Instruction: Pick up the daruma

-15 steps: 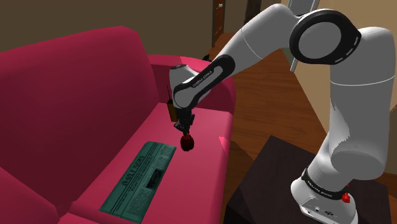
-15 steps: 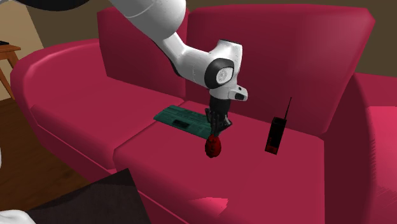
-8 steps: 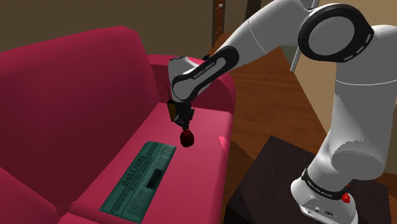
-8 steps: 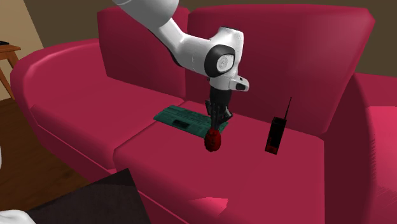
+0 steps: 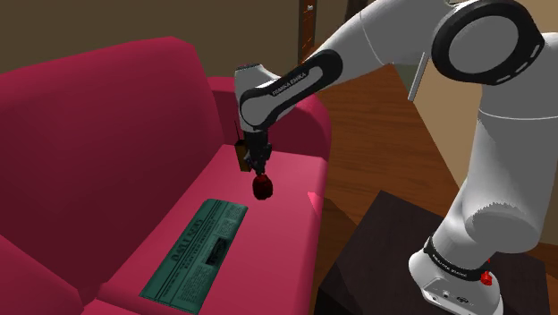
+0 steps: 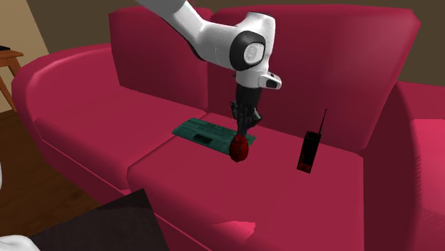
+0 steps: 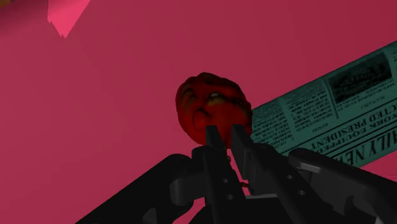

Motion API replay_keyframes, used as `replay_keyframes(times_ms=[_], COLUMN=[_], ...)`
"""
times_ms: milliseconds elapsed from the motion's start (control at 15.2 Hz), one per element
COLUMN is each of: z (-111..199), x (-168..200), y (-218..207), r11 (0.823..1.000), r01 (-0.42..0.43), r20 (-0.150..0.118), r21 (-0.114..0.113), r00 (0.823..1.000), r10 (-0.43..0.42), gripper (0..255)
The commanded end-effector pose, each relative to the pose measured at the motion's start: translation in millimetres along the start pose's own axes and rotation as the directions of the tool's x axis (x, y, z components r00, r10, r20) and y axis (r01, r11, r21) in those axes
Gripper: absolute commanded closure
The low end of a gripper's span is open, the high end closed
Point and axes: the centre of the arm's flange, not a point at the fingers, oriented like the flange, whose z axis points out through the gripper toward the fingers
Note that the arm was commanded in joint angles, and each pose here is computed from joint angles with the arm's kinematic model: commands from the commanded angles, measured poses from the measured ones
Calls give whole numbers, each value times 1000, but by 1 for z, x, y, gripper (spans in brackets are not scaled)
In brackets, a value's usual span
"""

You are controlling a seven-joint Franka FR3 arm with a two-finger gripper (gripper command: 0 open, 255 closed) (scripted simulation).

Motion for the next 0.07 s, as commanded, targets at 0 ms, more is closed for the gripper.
replay_keyframes(times_ms=[0], z=[-3], x=[0], y=[0], r11=[1000], r01=[0], r20=[0], r21=[0], r00=[1000], r10=[0], gripper=[255])
